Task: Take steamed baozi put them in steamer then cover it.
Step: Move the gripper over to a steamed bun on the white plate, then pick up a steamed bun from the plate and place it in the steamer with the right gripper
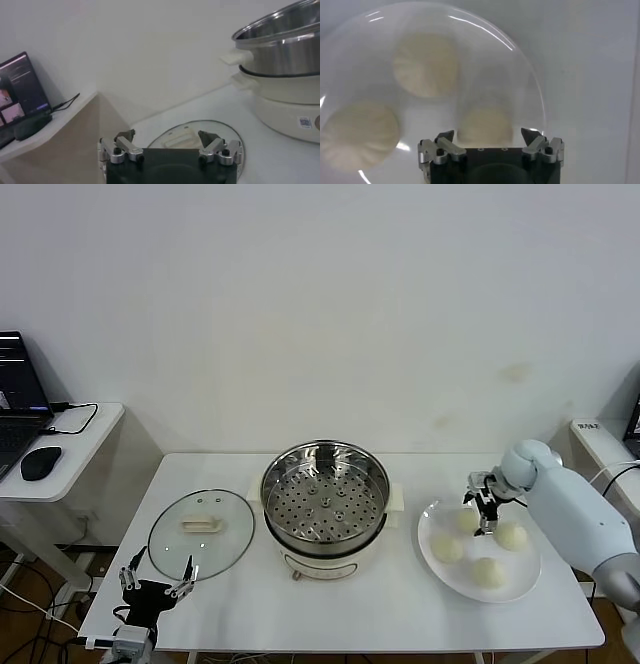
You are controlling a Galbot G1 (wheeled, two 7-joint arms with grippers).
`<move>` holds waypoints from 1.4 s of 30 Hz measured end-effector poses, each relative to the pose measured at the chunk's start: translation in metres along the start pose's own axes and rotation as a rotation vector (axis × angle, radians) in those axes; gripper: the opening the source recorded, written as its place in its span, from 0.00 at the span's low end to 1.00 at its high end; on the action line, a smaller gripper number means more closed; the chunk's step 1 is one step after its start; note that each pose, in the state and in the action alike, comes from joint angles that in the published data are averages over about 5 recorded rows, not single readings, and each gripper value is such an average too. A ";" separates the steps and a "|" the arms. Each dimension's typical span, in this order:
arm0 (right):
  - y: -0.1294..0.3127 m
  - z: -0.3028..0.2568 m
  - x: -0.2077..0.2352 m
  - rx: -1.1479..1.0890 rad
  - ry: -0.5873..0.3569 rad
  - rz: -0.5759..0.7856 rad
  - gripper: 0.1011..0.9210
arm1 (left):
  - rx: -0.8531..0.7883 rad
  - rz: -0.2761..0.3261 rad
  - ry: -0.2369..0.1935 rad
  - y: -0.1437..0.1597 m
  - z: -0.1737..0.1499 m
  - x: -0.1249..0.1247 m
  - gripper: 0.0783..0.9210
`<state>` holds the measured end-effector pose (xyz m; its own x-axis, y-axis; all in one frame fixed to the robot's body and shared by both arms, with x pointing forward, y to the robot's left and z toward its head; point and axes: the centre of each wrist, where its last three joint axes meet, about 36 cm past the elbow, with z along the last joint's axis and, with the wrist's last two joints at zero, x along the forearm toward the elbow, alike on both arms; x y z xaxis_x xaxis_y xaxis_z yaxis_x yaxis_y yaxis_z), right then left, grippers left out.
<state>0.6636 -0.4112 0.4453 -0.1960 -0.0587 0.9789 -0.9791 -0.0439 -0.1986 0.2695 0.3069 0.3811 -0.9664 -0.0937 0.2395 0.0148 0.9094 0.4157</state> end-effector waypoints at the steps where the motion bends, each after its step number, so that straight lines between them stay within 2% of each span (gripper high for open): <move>1: 0.000 0.001 0.000 -0.002 -0.001 0.001 0.88 | 0.000 0.000 0.001 0.000 0.000 0.000 0.88; 4: 0.000 0.002 -0.001 -0.009 -0.004 0.004 0.83 | 0.000 0.000 0.004 0.000 0.001 0.000 0.88; 9: 0.000 0.006 -0.001 -0.020 -0.008 0.007 0.67 | 0.000 0.000 0.008 -0.001 0.003 0.000 0.88; 12: 0.000 0.008 0.000 -0.026 -0.011 0.010 0.61 | 0.001 0.001 0.009 -0.002 0.003 0.000 0.88; 19: -0.005 0.012 0.016 -0.042 -0.021 0.021 0.59 | 0.002 0.003 0.008 -0.003 0.003 -0.001 0.88; 26: -0.027 0.002 0.064 -0.033 -0.065 0.065 0.59 | 0.002 0.005 -0.001 -0.004 0.001 -0.002 0.88; 35: -0.067 -0.054 0.145 0.055 -0.152 0.131 0.59 | -0.011 0.003 -0.009 -0.002 -0.004 -0.001 0.88; 42: -0.097 -0.112 0.188 0.152 -0.200 0.148 0.60 | -0.017 -0.011 -0.027 0.003 -0.010 0.001 0.88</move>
<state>0.7153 -0.3064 0.6544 -0.3063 -0.2702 0.9128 -0.9184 -0.1683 -0.3580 0.2716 0.3051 0.3909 -0.9732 -0.0927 0.2106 0.0078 0.9014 0.4329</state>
